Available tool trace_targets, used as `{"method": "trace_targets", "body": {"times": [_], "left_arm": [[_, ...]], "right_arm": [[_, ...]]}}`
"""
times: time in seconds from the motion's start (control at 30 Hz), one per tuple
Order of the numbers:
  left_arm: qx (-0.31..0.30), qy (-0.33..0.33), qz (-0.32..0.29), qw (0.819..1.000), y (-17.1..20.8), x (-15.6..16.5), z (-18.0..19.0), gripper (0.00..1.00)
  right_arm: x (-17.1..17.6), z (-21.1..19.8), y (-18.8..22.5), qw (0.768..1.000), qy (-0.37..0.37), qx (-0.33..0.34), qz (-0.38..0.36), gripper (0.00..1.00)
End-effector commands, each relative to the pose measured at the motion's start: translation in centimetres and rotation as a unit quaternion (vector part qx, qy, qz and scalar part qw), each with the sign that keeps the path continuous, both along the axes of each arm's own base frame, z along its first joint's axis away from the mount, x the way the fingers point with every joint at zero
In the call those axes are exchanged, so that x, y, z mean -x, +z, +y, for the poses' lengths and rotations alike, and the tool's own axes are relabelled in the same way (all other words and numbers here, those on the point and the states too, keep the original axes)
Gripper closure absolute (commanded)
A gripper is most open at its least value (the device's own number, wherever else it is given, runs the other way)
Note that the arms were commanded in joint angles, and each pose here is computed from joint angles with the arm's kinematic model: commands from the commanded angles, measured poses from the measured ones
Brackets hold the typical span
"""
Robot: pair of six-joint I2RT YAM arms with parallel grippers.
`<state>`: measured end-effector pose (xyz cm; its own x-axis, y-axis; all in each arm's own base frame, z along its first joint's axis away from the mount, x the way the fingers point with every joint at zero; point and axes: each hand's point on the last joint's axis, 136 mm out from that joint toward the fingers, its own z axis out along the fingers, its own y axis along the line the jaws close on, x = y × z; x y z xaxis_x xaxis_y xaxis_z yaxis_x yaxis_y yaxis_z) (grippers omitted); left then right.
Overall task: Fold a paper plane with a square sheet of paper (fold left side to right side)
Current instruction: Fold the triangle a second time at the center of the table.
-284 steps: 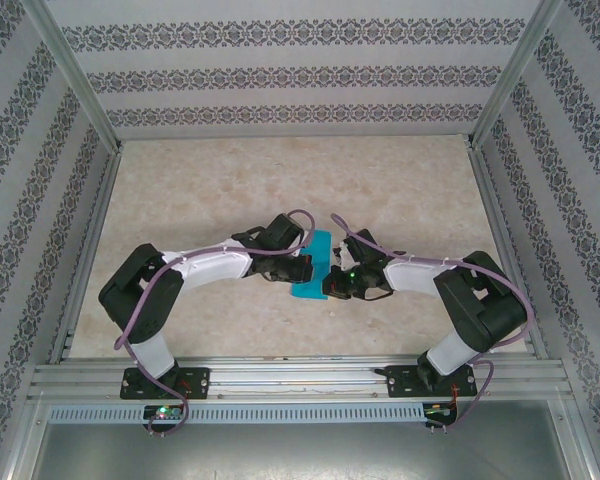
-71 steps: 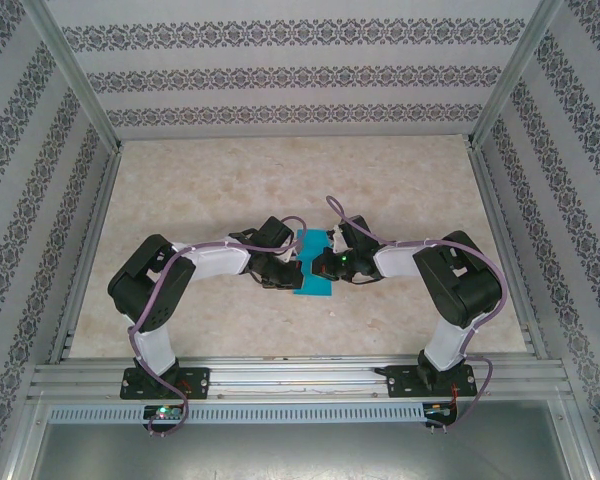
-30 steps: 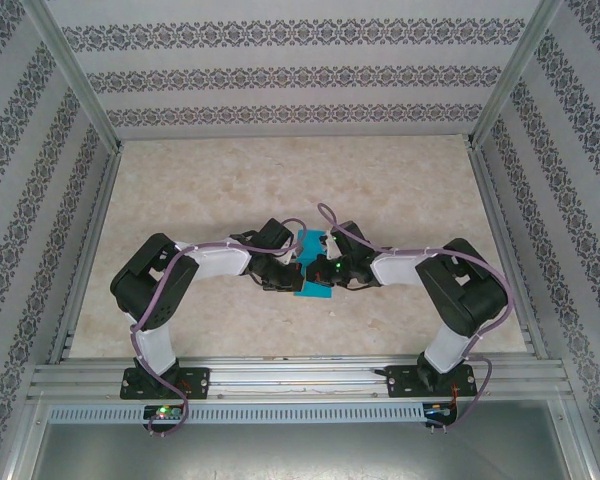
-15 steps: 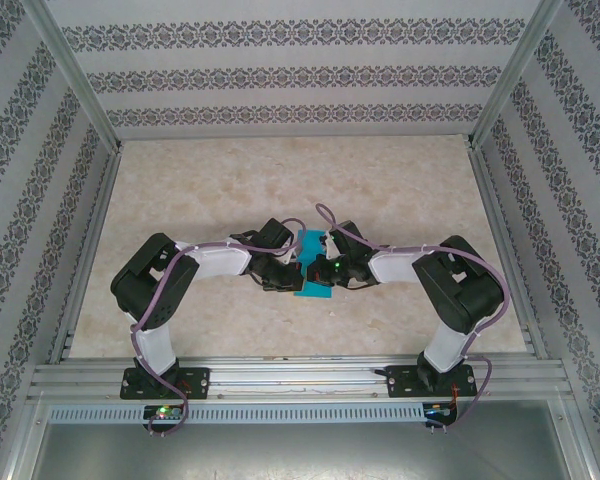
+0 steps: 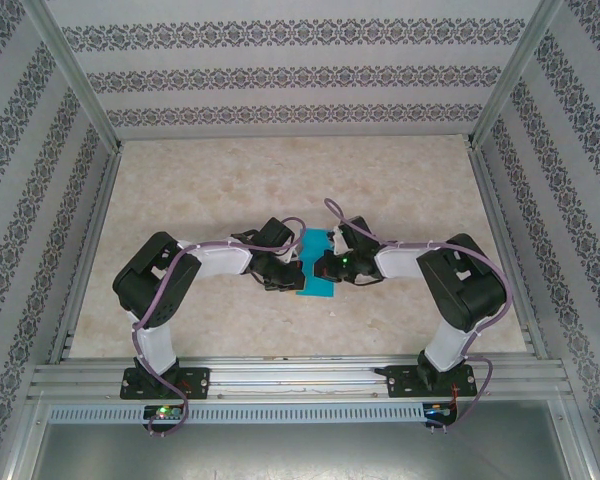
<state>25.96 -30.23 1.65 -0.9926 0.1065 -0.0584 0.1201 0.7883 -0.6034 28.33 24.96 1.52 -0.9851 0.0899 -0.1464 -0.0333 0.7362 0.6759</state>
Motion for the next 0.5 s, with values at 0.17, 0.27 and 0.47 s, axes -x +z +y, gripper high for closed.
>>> {"method": "trace_targets", "body": {"times": [0.17,0.27,0.47], "left_arm": [[-0.089,0.019,0.070,0.993,-4.5,2.6,3.6,1.00],[-0.088,0.019,0.070,0.993,-4.6,2.6,3.6,1.00],[-0.087,0.018,0.071,0.993,-4.6,2.7,3.6,1.00]], "right_arm": [[-2.7,-4.5,-1.3,0.997,-0.054,0.056,-0.008,1.00],[-3.3,-5.3,-1.1,0.996,-0.062,0.058,-0.011,1.00],[-4.1,-7.2,-1.3,0.994,-0.082,0.065,-0.009,1.00]]}}
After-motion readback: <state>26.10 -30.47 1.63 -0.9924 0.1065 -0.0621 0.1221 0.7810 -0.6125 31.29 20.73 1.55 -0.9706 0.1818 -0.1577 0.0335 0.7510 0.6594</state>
